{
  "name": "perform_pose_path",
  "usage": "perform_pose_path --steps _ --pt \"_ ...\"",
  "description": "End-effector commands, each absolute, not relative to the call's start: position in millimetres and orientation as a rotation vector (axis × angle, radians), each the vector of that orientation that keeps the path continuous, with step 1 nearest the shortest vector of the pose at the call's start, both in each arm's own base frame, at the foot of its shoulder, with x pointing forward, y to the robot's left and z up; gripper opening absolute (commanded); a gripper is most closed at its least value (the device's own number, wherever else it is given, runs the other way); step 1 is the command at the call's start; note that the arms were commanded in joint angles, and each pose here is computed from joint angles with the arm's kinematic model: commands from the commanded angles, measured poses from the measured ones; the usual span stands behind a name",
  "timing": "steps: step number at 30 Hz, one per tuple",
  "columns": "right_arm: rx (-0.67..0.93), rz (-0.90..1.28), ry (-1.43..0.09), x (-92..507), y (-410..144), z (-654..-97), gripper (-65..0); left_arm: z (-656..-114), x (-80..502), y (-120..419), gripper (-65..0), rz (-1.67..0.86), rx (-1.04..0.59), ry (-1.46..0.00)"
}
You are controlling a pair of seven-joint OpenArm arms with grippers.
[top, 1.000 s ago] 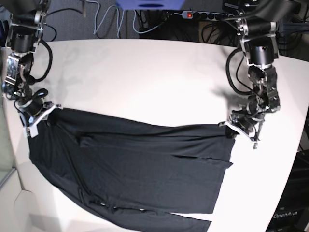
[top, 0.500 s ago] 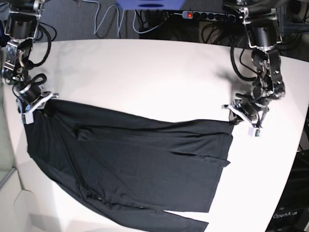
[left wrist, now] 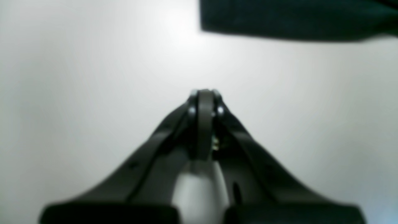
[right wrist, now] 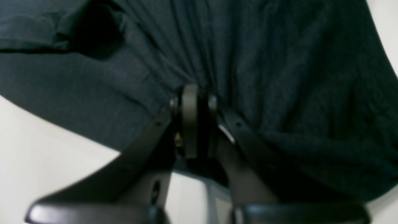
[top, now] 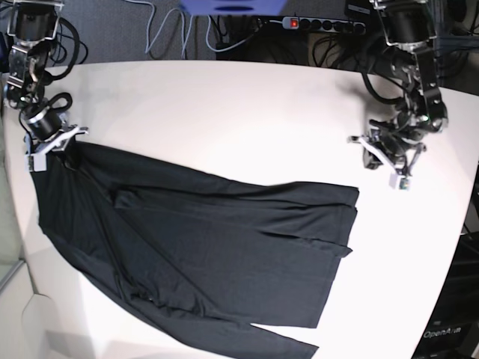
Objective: Fold the T-shirt properly
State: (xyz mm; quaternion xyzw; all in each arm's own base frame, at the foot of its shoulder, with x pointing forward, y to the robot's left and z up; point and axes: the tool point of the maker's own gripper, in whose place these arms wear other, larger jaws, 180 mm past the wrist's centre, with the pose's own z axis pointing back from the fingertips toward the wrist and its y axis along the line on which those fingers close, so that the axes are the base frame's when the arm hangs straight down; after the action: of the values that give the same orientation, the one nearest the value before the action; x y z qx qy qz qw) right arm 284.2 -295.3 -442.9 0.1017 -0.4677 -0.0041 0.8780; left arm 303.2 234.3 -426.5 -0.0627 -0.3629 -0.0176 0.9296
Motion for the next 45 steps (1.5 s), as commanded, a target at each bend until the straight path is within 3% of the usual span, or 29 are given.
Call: perform_pose_path --steps 1,7,15,23,33,45 --pt "0.168 0.088 -0.693 235.7 -293.6 -489.5 -62.5 -400.8 320.5 240.8 -65.0 -0.04 -0.109 -0.831" --pt "0.179 0.095 -0.695 237.2 -291.1 -488.6 -62.5 -360.5 359.9 219.9 -65.0 -0.037 -0.138 -0.958" --pt "0.181 0.092 -0.69 236.2 -290.0 -490.0 -62.5 -355.6 411.3 193.7 -65.0 0.011 -0.232 -0.945" --pt "0.18 0.092 -0.688 236.0 -290.0 -490.2 -62.5 -374.4 444.2 169.4 -65.0 -0.059 -0.223 -0.907" --pt "0.18 0.092 -0.687 235.7 -290.0 -490.4 -62.5 -434.0 431.6 141.9 -65.0 -0.064 -0.295 -0.842" --pt "0.174 0.095 -0.686 235.8 -292.4 -489.8 -62.5 -495.2 363.3 192.7 -65.0 -0.039 -0.215 -0.679"
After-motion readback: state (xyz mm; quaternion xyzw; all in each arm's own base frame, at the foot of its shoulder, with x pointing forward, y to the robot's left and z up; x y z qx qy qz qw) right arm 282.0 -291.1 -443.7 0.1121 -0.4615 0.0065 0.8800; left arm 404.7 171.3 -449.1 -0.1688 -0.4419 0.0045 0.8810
